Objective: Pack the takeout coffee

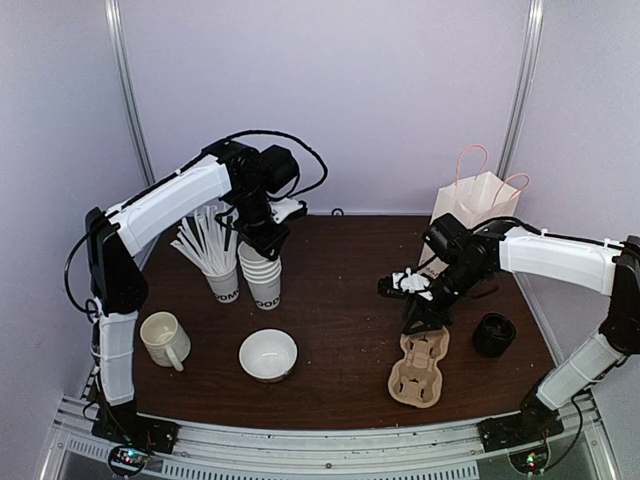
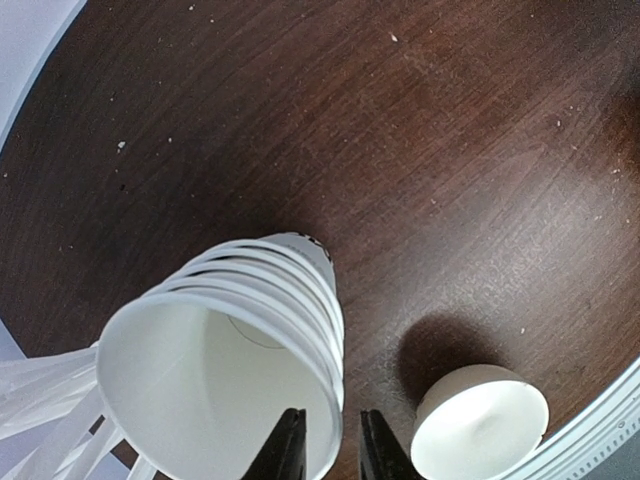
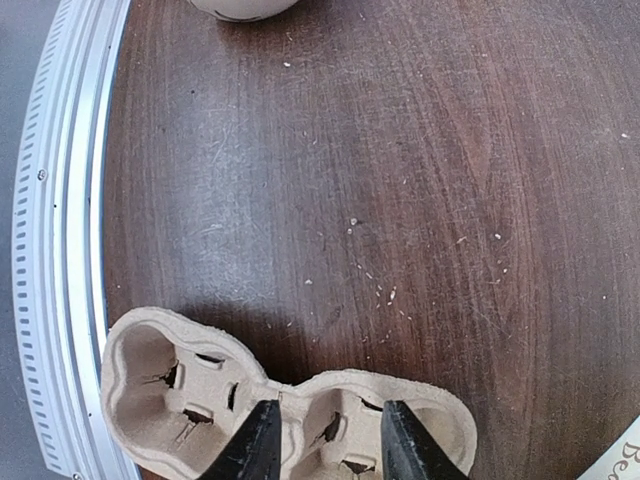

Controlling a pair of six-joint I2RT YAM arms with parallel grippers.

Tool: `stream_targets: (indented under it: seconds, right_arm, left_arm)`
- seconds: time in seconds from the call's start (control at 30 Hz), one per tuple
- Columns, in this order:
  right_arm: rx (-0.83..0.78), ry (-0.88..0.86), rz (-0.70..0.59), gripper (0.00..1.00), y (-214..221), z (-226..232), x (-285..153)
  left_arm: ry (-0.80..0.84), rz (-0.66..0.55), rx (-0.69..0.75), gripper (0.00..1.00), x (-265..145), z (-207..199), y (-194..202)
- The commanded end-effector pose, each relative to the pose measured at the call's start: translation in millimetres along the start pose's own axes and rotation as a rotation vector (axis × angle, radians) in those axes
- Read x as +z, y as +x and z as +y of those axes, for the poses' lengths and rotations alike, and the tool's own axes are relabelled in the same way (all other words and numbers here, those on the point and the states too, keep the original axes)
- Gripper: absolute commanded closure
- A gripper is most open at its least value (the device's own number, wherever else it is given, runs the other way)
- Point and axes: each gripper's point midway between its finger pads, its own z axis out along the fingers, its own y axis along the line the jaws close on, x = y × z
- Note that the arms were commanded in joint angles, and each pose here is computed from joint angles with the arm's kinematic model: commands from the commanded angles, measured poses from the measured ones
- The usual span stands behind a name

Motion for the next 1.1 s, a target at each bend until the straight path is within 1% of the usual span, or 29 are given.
stream_targets:
  seconds: [0.0, 0.23, 0.53, 0.77, 0.97, 1.03, 1.07]
  right_arm:
    - [-0.018, 0.025, 0.000, 0.63, -3, -4, 0]
    - [-0.019, 0.024, 0.000, 0.64, -3, -4, 0]
    - [-0.017, 0.030, 0.008, 0.65, -1, -6, 0]
    - [-0.018, 0.033, 0.014, 0.65, 0, -7, 1]
    - [-0.016, 0.036, 0.018, 0.65, 1, -7, 2]
    - [-0.015, 0.036, 0.023, 0.65, 2, -8, 3]
    - [-0.015, 0.035, 0.022, 0.66, 1, -8, 3]
  left_arm:
    - [-0.006, 0.007, -0.011, 0.84, 3, 3, -2]
    - [-0.015, 0.013, -0.002, 0.95, 2, 4, -1]
    - [-0.045, 0.042, 0.007, 0.92, 9, 9, 2]
    - [-0.050, 0.028, 0.012, 0.98, 5, 10, -2]
    - [-0.047, 0.002, 0.024, 1.00, -4, 10, -6]
    - [-0.098, -0.016, 0.055, 1.00, -7, 17, -11]
    - [-0.162, -0.029, 0.075, 1.00, -8, 25, -15]
